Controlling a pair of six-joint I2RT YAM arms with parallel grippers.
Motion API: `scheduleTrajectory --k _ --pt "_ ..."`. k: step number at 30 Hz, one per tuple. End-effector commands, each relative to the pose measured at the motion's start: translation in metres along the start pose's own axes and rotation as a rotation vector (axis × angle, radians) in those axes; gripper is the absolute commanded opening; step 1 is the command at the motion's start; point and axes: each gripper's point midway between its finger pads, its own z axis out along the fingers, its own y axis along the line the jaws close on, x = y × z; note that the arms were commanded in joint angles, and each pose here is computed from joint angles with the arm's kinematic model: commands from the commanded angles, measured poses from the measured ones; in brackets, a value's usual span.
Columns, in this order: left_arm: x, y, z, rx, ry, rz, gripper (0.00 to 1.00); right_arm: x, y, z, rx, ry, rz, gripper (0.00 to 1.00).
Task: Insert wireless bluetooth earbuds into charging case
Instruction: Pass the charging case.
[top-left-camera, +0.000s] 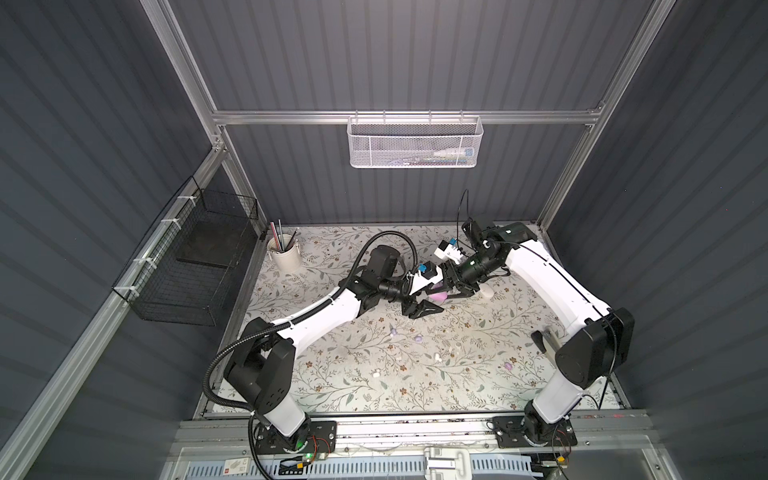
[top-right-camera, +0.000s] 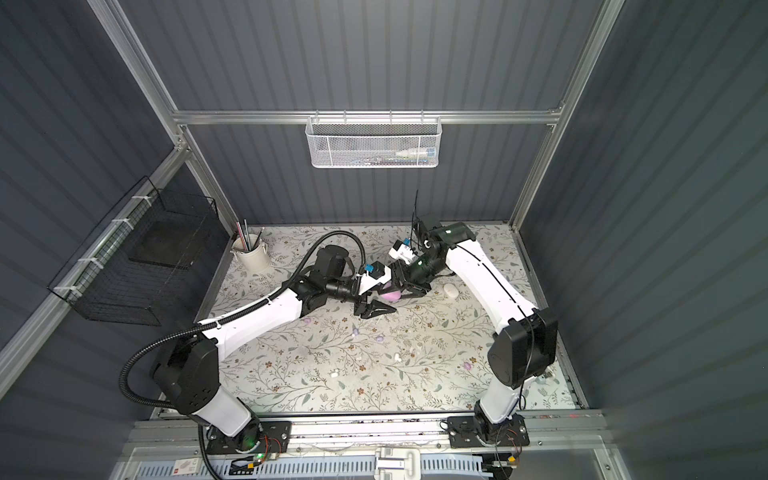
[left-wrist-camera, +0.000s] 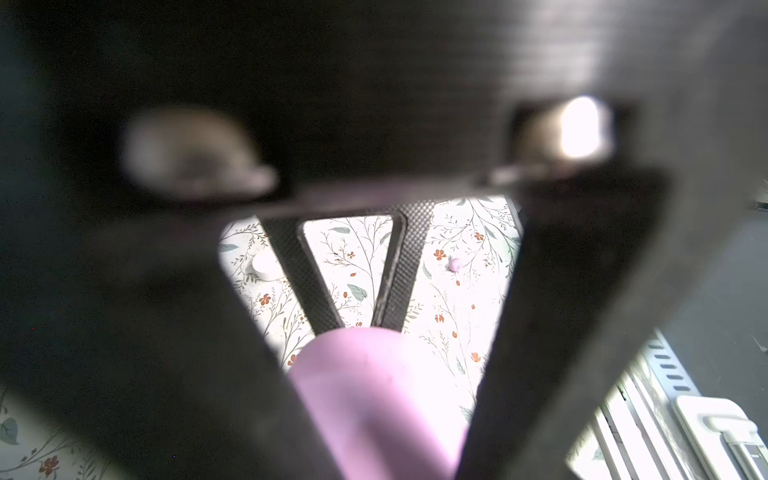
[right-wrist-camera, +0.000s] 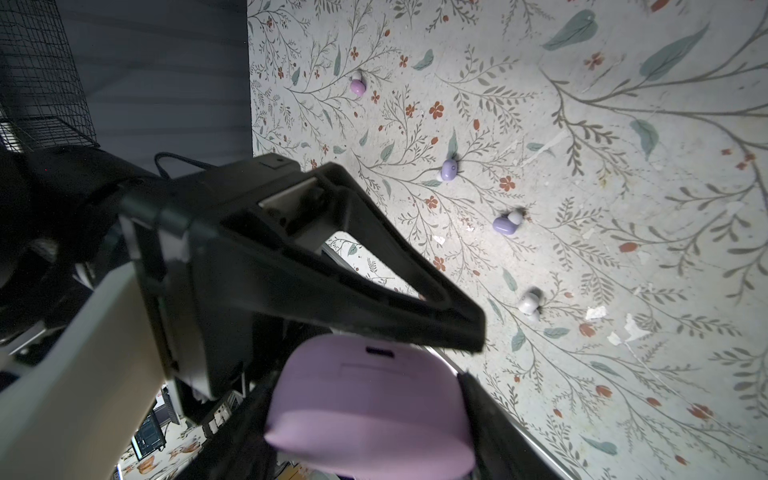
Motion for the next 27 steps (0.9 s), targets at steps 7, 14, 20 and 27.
scheduleTrajectory --k 7,14,20,27 --pt "-0.017 -0.003 -0.001 0.015 -0.030 0.040 0.60 0.002 0.006 0.001 -0.023 0.016 0.004 0.56" --pt "-0.018 -0.003 -0.003 -0.004 -0.038 0.052 0.50 0.003 0.005 0.003 -0.022 0.019 0.016 0.56" --pt "-0.021 -0.003 -0.004 -0.009 -0.049 0.054 0.44 0.004 0.002 0.004 -0.020 0.023 0.025 0.57" --pt "-0.016 -0.007 -0.004 0.008 -0.038 0.044 0.40 0.005 0.002 0.005 -0.021 0.022 0.034 0.58"
